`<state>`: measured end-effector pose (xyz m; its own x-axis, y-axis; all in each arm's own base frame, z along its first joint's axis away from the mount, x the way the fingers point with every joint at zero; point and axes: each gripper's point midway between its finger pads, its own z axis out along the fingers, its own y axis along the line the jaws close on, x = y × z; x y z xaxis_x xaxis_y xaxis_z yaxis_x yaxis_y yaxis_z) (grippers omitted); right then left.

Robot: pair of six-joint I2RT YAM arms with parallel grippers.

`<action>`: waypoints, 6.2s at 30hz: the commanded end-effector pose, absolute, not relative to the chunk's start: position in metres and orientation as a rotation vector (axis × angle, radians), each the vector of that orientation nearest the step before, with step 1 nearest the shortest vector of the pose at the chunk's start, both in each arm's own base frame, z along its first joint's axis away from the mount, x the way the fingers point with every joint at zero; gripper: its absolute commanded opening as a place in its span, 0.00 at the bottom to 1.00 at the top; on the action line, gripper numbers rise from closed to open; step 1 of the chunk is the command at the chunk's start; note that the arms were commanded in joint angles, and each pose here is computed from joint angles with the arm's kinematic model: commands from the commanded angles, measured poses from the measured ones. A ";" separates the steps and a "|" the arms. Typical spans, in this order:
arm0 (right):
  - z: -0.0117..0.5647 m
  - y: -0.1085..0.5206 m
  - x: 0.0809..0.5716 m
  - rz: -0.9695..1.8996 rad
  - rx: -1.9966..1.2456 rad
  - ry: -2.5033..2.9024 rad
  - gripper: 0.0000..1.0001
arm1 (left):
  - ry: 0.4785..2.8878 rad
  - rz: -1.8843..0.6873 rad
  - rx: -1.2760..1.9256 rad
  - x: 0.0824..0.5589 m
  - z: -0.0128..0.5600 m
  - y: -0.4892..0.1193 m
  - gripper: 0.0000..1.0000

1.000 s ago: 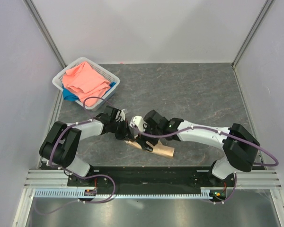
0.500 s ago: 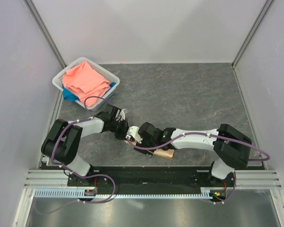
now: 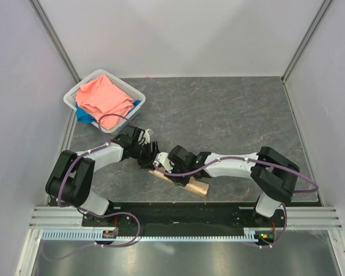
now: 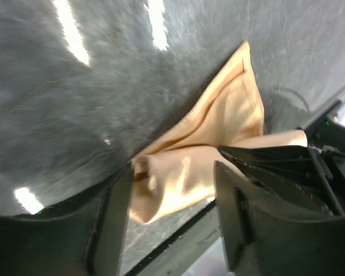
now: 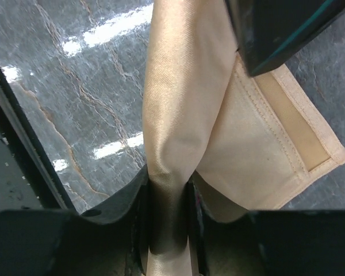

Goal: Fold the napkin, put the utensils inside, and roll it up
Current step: Roll the napkin with the utensil

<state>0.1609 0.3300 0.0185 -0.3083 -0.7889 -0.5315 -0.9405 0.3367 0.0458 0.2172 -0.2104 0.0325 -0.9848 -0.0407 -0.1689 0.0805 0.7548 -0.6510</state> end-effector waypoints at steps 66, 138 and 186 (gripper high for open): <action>0.085 0.329 0.217 0.443 -1.286 2.016 0.89 | 2.758 -1.103 0.002 0.229 0.044 -0.204 0.02; 0.037 0.334 0.218 1.447 -1.044 2.529 0.75 | 2.695 -1.074 -0.019 0.225 0.025 -0.205 0.02; -0.008 0.276 0.210 0.092 -1.139 2.491 0.46 | 2.716 -1.087 0.043 0.292 0.067 -0.212 0.67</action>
<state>0.1926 0.3147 0.0172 -0.4433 -0.7530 -0.4863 -0.8474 0.5289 -0.0465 0.2673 -0.2169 0.0359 -0.9937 -0.0205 -0.1105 0.0580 0.7489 -0.6601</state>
